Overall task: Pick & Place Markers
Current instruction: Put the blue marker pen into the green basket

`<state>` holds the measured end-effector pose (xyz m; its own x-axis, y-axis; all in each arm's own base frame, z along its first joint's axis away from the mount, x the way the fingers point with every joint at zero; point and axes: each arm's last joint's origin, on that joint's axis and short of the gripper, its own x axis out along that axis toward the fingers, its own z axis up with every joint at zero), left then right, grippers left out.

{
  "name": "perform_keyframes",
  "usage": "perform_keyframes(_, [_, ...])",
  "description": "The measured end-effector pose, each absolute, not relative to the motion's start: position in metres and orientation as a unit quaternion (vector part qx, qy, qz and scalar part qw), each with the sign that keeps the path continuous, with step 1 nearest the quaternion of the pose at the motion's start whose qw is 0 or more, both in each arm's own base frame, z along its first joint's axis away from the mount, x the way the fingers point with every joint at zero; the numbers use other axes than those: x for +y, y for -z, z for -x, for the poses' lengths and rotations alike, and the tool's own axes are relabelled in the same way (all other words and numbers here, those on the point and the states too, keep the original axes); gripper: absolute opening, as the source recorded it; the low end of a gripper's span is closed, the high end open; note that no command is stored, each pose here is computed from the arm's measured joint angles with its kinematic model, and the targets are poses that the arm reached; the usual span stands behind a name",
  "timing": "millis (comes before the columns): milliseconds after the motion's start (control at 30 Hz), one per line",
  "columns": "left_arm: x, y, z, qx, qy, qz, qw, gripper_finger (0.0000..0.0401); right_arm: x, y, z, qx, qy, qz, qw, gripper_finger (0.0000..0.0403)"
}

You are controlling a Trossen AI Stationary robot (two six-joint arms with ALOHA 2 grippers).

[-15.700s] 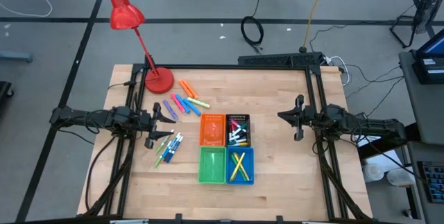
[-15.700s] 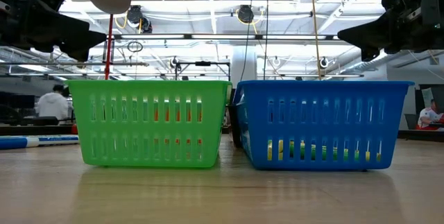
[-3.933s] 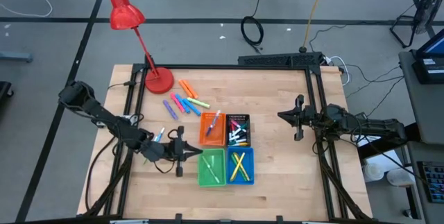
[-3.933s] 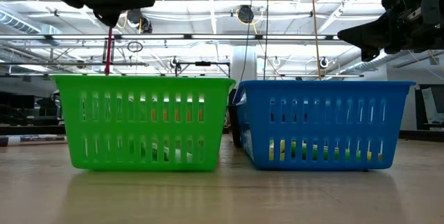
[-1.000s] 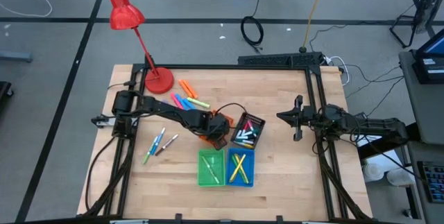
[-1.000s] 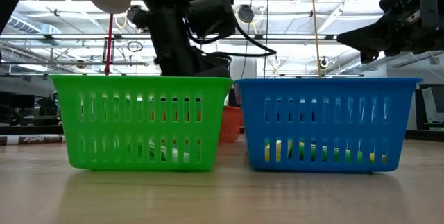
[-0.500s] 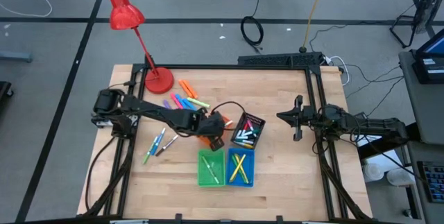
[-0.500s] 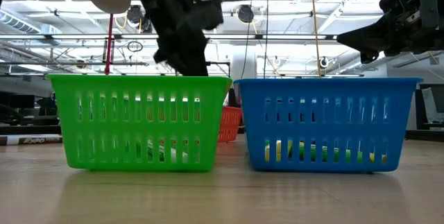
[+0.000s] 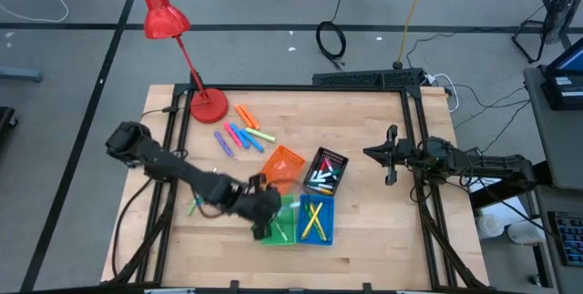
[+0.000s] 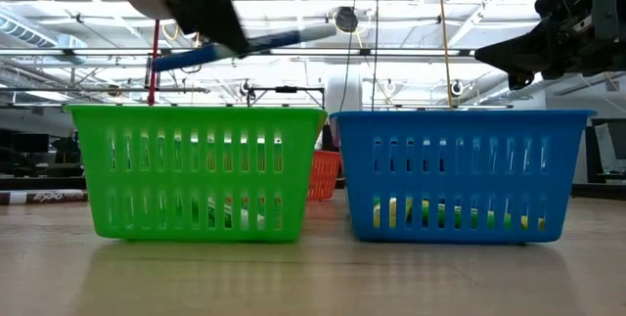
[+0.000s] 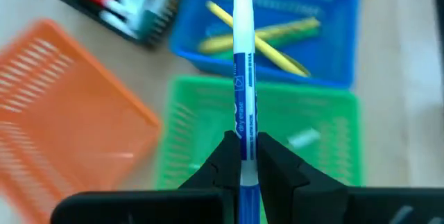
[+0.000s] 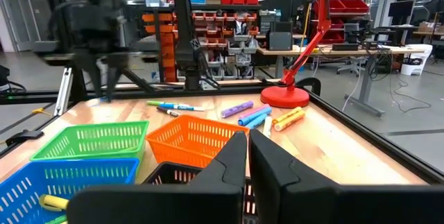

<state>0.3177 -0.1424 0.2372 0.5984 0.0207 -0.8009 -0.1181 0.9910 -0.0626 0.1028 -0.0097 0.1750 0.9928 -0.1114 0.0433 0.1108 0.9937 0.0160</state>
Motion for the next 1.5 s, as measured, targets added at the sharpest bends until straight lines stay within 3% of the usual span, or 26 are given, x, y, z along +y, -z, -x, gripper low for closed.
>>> perform_keyframes(433, [-0.159, -0.208, -0.33, 0.443, -0.123, 0.253, 0.851, 0.0058, -0.01, -0.175, -0.103, -0.022, 0.056, -0.007, 0.998, 0.0008])
perform_keyframes(1500, [-0.161, -0.201, -0.322, 0.473, -0.132, 0.244, 0.836, 0.007, -0.01, -0.175, -0.103, -0.022, 0.056, -0.007, 0.998, 0.0008])
